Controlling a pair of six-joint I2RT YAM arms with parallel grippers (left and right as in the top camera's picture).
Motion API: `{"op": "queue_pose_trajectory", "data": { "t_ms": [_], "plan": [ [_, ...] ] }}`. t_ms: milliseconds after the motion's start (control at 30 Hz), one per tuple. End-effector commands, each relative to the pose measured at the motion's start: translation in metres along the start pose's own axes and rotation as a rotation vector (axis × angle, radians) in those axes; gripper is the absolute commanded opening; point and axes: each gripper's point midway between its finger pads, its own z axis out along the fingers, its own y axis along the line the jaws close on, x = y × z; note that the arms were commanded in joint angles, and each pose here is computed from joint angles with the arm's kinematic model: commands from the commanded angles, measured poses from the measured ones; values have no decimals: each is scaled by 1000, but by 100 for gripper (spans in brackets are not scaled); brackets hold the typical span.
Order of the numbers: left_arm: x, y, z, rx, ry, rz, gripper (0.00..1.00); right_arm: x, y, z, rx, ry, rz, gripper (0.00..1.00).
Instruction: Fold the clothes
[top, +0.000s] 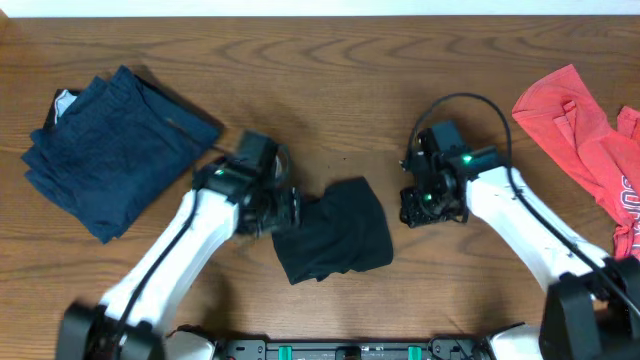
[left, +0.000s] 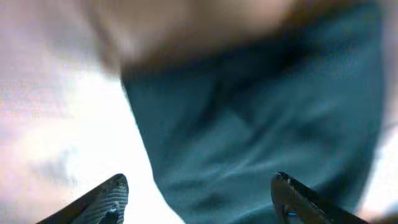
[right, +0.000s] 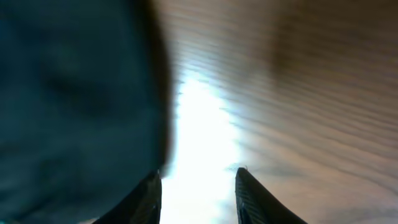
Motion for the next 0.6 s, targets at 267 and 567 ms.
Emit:
{"op": "queue_pose_trajectory", "data": {
  "t_ms": [267,567],
  "plan": [
    [-44,15,15,-126,-135,10,75,70,82,2,-299,195,-228,29],
    [10,29,63,-144,196,-50,74,95,67,45,-211,206,-268,37]
  ]
}}
